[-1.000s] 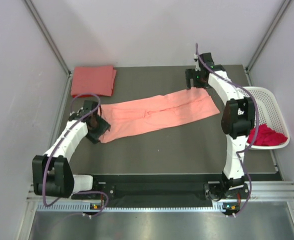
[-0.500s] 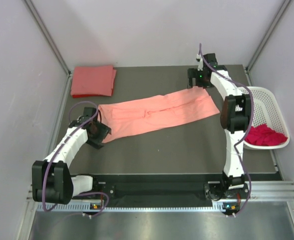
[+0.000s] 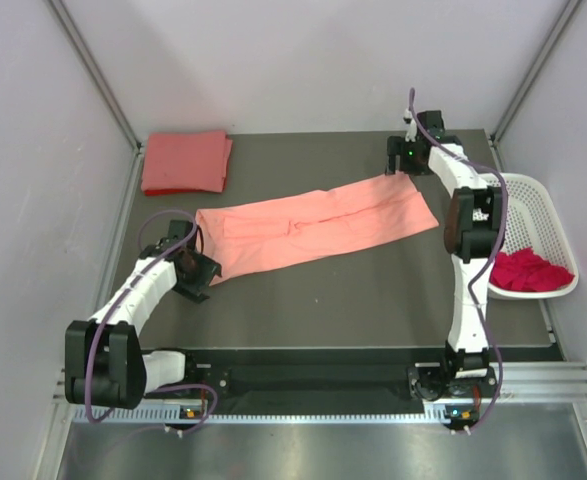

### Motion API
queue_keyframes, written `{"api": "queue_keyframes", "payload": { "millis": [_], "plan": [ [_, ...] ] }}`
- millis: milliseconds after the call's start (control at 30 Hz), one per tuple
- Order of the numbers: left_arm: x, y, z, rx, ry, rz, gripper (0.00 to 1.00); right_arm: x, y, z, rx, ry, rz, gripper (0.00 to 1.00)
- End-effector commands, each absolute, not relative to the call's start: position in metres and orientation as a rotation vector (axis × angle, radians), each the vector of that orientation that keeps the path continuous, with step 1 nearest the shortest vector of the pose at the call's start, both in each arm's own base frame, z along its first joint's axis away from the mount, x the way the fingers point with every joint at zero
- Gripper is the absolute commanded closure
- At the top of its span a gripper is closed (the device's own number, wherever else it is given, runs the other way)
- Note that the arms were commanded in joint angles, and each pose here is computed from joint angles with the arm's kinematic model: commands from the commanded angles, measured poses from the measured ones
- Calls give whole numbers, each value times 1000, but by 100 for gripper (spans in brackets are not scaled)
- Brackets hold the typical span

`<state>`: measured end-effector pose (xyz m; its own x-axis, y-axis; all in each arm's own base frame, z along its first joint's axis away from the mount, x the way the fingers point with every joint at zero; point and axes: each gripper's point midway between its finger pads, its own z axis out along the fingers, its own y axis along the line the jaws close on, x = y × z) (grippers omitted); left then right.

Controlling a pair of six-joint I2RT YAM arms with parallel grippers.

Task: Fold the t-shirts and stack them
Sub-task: Fold the tshirt

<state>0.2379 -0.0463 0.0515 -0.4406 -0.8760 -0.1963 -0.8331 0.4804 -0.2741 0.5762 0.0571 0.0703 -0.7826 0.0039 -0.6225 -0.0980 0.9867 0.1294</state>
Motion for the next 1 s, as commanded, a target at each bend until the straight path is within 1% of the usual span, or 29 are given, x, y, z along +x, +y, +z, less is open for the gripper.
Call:
{"api": "queue_keyframes", "payload": {
  "millis": [0, 100, 233, 367, 467, 567, 633, 667, 700, 867, 967],
  "plan": [
    [243, -42, 59, -1448, 2368, -203, 37, 599, 58, 69, -45, 2389, 264, 18],
    [244, -42, 63, -1445, 2356, -212, 37, 606, 58, 64, -10, 2392, 290, 28],
    [243, -39, 69, -1435, 2340, -198, 37, 609, 53, 56, 16, 2408, 263, 31],
    [242, -36, 74, -1425, 2334, -186, 38, 609, 44, 55, 54, 2408, 256, 32],
    [240, -37, 76, -1430, 2333, -195, 39, 608, 39, 64, 71, 2388, 262, 30],
    [242, -38, 74, -1434, 2324, -209, 39, 602, 34, 72, 73, 2407, 230, 23],
    [241, -39, 68, -1438, 2333, -206, 39, 598, 34, 91, 67, 2395, 226, 15],
    [243, -39, 65, -1439, 2336, -201, 38, 596, 35, 97, 64, 2394, 229, 9],
    [244, -39, 66, -1439, 2336, -201, 38, 595, 33, 114, 67, 2377, 219, 1],
    [248, -37, 62, -1435, 2339, -176, 37, 563, 26, 147, 73, 2410, 166, 0],
    [248, -34, 64, -1432, 2337, -159, 36, 540, 26, 150, 90, 2435, 171, 0]
  ]
}}
